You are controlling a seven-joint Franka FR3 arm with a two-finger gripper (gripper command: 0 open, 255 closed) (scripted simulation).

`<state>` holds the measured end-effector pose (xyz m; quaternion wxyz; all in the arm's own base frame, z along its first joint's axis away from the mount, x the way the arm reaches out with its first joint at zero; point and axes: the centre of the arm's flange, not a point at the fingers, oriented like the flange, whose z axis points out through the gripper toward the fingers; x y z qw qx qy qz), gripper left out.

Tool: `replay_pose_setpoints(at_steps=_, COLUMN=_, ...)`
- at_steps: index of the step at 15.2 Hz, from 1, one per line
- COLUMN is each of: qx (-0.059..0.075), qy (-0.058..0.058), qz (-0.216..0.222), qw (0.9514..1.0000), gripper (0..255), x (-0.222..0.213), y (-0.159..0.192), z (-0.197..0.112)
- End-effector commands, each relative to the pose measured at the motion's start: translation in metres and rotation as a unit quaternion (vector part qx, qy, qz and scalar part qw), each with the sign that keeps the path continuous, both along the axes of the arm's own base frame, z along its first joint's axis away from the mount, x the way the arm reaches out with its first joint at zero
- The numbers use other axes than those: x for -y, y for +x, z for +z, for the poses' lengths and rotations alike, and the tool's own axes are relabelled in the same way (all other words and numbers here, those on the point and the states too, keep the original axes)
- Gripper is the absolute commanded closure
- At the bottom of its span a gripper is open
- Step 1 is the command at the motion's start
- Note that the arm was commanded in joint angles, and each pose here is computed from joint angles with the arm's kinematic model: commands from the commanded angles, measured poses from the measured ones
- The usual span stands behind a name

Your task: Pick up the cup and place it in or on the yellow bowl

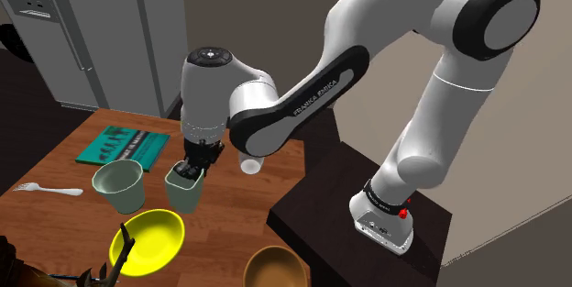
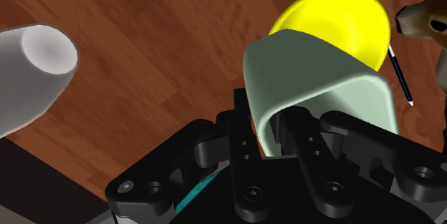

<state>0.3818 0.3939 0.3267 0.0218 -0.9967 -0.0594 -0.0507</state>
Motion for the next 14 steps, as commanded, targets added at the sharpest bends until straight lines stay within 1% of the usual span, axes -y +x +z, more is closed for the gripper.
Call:
replay_pose_setpoints(at_steps=1, qx=0.001, qy=0.0, qz=-0.001, qw=1.0, gripper=255, x=-0.025, y=0.009, z=0.006)
replay_pose_setpoints(at_steps=8, qx=0.001, qy=0.0, qz=-0.001, qw=1.0, gripper=255, x=-0.109, y=0.045, z=0.022)
replay_pose_setpoints(at_steps=14, qx=0.001, qy=0.0, qz=-0.001, qw=1.0, gripper=255, x=-0.109, y=0.045, z=-0.01)
